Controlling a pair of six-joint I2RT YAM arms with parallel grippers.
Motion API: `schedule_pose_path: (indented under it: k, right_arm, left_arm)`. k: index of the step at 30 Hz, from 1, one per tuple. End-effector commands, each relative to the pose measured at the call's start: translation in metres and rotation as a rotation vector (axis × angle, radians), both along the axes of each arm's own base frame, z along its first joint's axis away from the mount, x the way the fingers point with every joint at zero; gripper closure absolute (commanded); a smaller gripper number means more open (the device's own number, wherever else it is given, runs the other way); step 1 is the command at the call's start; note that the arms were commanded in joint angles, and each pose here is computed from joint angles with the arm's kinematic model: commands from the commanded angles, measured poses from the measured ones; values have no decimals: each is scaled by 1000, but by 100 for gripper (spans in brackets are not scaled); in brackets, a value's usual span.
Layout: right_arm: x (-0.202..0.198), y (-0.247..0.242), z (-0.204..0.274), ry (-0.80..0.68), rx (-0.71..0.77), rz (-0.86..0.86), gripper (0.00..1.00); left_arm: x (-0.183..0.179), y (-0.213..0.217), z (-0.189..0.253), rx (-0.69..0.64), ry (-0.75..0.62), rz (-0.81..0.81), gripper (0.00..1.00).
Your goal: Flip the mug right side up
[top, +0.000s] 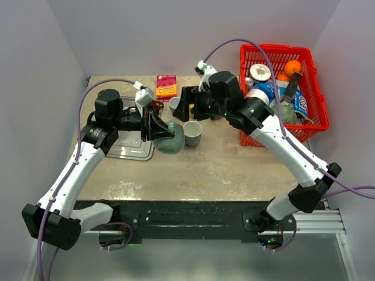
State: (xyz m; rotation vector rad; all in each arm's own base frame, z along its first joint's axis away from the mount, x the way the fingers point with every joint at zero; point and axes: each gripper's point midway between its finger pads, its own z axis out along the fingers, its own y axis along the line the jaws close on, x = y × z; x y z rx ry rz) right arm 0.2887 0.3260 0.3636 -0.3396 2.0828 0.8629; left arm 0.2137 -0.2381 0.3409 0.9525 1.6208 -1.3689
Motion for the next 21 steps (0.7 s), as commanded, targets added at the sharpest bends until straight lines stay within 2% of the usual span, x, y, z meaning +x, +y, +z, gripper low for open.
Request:
schedule_pose_path:
  k: [1, 6, 12, 21]
  right_arm:
    - [-19, 0, -20, 140, 14, 11, 21]
    - [-26, 9, -36, 253, 43, 10, 25]
    - [-31, 6, -67, 368, -1, -34, 30]
    - [-30, 13, -90, 450, -4, -61, 41]
  left_arm:
    - [6, -9, 1, 52, -106, 10, 100]
    - [11, -21, -11, 117, -119, 51, 100]
    - [31, -21, -11, 167, -164, 230, 100]
    - [25, -24, -18, 179, -180, 241, 100]
